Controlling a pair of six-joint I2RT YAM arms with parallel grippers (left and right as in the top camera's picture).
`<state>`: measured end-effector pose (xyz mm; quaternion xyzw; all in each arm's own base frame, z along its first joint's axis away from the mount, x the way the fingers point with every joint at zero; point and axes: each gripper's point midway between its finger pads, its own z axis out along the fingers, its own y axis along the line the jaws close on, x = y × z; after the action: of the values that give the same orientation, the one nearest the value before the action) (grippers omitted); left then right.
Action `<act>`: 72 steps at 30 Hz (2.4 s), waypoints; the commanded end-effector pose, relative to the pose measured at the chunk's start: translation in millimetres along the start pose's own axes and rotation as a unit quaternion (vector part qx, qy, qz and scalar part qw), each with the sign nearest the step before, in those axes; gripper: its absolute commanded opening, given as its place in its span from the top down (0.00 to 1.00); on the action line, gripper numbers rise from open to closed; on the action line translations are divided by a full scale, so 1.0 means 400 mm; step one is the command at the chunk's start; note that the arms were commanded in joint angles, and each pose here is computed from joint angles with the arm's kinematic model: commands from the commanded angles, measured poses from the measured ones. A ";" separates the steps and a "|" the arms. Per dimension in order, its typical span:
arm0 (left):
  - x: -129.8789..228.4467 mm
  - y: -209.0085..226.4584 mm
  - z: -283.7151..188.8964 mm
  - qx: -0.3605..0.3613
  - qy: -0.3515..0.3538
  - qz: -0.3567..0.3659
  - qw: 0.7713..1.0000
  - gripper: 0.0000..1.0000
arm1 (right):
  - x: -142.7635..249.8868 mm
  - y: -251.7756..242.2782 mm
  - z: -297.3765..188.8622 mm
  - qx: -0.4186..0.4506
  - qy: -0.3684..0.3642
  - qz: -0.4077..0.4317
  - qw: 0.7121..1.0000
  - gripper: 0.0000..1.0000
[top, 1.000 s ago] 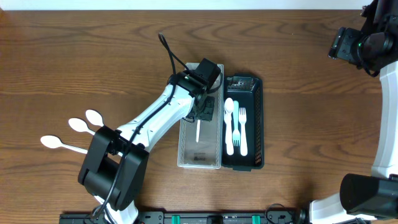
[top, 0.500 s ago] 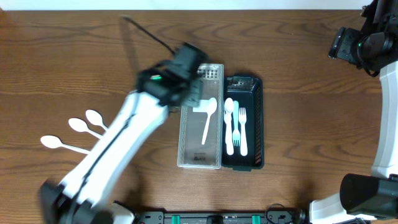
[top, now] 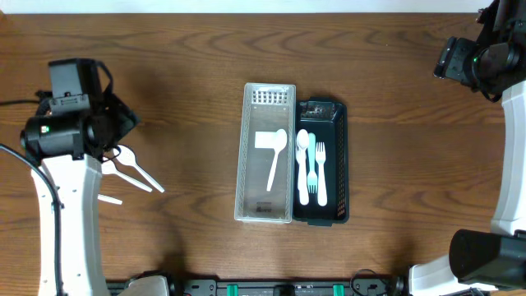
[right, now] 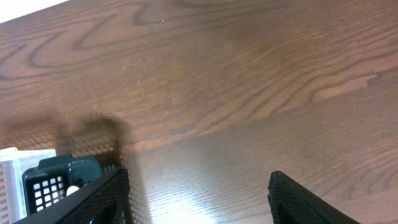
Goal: Pack container
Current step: 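Move the left gripper back to the spoons and grasp another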
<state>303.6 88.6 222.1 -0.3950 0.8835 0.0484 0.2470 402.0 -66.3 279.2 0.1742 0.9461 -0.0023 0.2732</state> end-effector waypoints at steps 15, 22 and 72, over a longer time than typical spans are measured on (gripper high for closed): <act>0.168 0.070 0.374 -0.066 0.151 -0.062 0.984 0.17 | 0.040 -0.015 0.009 0.009 0.036 0.000 0.999 0.25; 0.199 0.067 0.446 -0.075 0.178 -0.060 0.979 0.17 | 0.048 -0.017 0.008 0.011 0.042 0.003 0.999 0.25; 0.255 0.084 0.532 -0.098 0.215 -0.040 0.971 0.71 | 0.046 -0.017 0.008 0.011 0.041 0.005 0.999 0.25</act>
<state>314.6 100.3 -4.8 -0.4552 0.8893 0.0262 0.0337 386.8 -64.0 270.4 0.1759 0.9551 -0.0033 0.2384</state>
